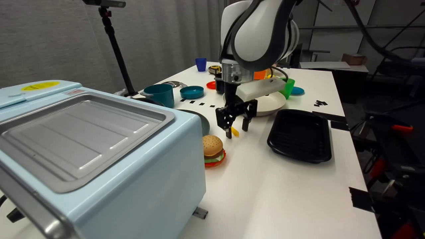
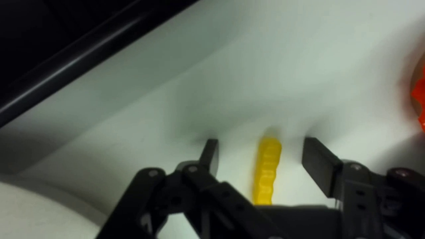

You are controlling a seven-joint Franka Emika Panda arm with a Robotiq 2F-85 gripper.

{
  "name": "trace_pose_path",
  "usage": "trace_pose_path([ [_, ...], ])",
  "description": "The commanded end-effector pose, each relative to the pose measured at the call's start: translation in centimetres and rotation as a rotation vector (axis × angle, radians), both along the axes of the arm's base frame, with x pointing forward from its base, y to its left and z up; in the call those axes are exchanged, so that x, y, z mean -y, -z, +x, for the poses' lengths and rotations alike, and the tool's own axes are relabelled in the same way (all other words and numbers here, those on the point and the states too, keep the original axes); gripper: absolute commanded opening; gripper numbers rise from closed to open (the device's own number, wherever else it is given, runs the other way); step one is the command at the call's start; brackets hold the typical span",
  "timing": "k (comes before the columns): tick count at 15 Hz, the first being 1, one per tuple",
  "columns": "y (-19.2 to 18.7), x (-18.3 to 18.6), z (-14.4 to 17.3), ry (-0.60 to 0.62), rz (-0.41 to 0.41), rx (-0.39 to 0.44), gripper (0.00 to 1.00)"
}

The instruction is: Put the toy fries in the green cup

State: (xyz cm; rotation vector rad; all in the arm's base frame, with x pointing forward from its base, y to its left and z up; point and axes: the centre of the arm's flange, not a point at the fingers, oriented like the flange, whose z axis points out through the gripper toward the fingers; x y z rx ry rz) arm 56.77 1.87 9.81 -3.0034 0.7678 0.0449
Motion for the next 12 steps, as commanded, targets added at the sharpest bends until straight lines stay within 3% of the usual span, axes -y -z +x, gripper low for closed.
trace_pose_path([
  [1, 0.2, 0.16, 0.82, -0.027, -0.009, -0.004, 0.38],
  [6, -0.08, 0.24, 1.11, -0.024, -0.009, 0.006, 0.01],
  [12, -0.45, 0.29, 1.12, -0.022, -0.007, 0.014, 0.04],
])
